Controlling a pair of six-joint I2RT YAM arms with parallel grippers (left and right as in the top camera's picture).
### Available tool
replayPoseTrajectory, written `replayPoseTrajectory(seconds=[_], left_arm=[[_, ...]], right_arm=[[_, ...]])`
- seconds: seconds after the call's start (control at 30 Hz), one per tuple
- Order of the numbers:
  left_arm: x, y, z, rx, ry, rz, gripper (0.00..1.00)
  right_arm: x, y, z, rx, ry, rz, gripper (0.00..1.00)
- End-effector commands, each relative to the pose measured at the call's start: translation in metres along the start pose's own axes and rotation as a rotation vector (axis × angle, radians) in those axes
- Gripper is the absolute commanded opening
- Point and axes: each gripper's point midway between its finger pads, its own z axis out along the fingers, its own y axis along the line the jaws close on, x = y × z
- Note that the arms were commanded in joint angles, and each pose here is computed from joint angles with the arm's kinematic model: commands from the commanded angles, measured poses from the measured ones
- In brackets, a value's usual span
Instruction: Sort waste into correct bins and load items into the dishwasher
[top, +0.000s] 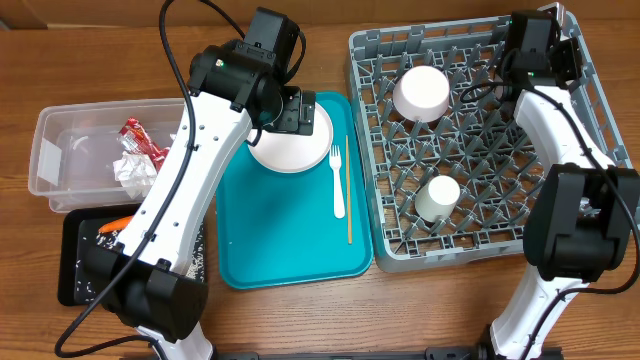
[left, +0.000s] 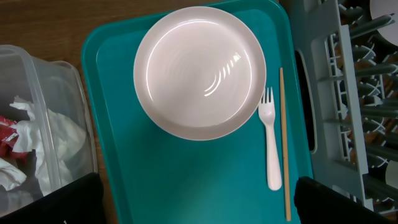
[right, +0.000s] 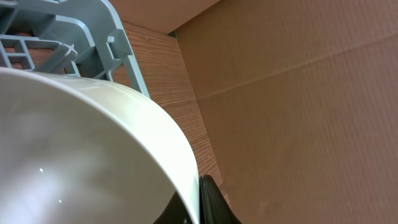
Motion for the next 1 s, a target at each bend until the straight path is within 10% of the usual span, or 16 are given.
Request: replayPoseTrajectory(seconds=[0.0, 0.97], left_arm=[[-0.006, 0.001, -0.013, 0.000, -0.040, 0.017, 1.00], [-0.006, 0.001, -0.013, 0.000, -0.039, 0.017, 1.00]], right_arm=[[0.011, 0.009, 0.005, 0.002, 0.019, -0.014, 0.04], [0.000, 0.037, -0.029, -0.028, -0.013, -0.045, 0.04]])
